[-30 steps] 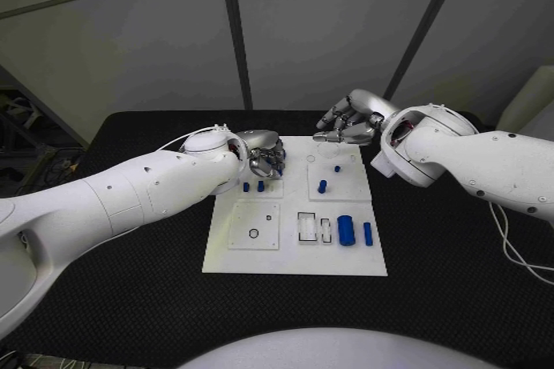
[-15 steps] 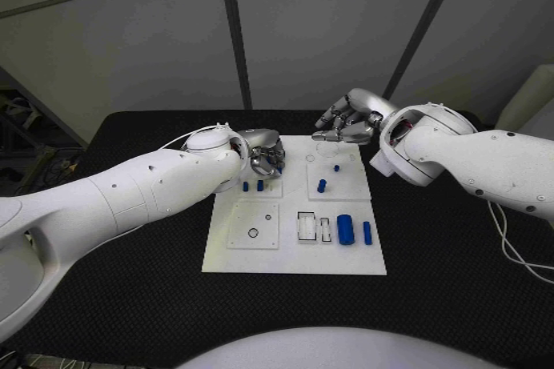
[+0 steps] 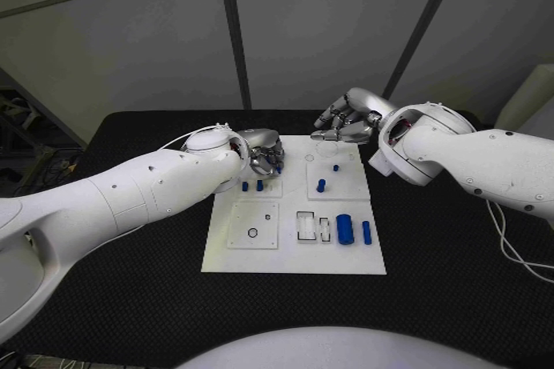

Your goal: Assemble the parts on the task board

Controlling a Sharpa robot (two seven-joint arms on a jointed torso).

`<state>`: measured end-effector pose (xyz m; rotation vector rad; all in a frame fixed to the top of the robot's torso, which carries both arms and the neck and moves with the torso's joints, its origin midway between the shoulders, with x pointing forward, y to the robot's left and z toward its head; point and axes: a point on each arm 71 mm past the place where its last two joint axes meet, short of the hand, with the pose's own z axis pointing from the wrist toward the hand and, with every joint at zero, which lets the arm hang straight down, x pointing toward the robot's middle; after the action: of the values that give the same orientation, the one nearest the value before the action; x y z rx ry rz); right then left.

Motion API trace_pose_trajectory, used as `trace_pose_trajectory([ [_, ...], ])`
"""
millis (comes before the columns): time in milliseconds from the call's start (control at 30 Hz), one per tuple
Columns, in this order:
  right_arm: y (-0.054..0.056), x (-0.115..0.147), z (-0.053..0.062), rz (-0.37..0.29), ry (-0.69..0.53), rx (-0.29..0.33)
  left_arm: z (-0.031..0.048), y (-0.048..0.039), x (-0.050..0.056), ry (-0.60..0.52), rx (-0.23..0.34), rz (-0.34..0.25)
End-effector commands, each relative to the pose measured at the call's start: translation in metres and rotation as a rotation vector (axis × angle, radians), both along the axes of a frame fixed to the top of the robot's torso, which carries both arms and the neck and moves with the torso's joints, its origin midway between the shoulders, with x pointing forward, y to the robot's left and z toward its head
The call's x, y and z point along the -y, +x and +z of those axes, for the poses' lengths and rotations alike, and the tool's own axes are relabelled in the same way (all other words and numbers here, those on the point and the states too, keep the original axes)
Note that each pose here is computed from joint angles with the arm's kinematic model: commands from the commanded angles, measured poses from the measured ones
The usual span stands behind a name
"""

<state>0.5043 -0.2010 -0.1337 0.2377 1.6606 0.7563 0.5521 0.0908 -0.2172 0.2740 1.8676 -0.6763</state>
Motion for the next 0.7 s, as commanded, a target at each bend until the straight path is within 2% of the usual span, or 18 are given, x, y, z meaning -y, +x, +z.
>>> trace_pose_trajectory([
  [33,0.0,-0.001,0.003,0.003,0.01,0.017,-0.0093,-0.0034,-0.005,0.029,-0.018,-0.003],
  [267,0.001,0.0,0.003,0.0,0.011,0.019,-0.0041,-0.0067,-0.011,-0.015,0.002,0.001],
  [533,0.002,0.002,0.002,-0.005,0.012,0.021,0.013,-0.0075,-0.024,-0.09,-0.004,0.038],
  [700,0.003,0.002,0.002,-0.007,0.013,0.021,0.0169,-0.0076,-0.034,-0.11,-0.02,0.064],
])
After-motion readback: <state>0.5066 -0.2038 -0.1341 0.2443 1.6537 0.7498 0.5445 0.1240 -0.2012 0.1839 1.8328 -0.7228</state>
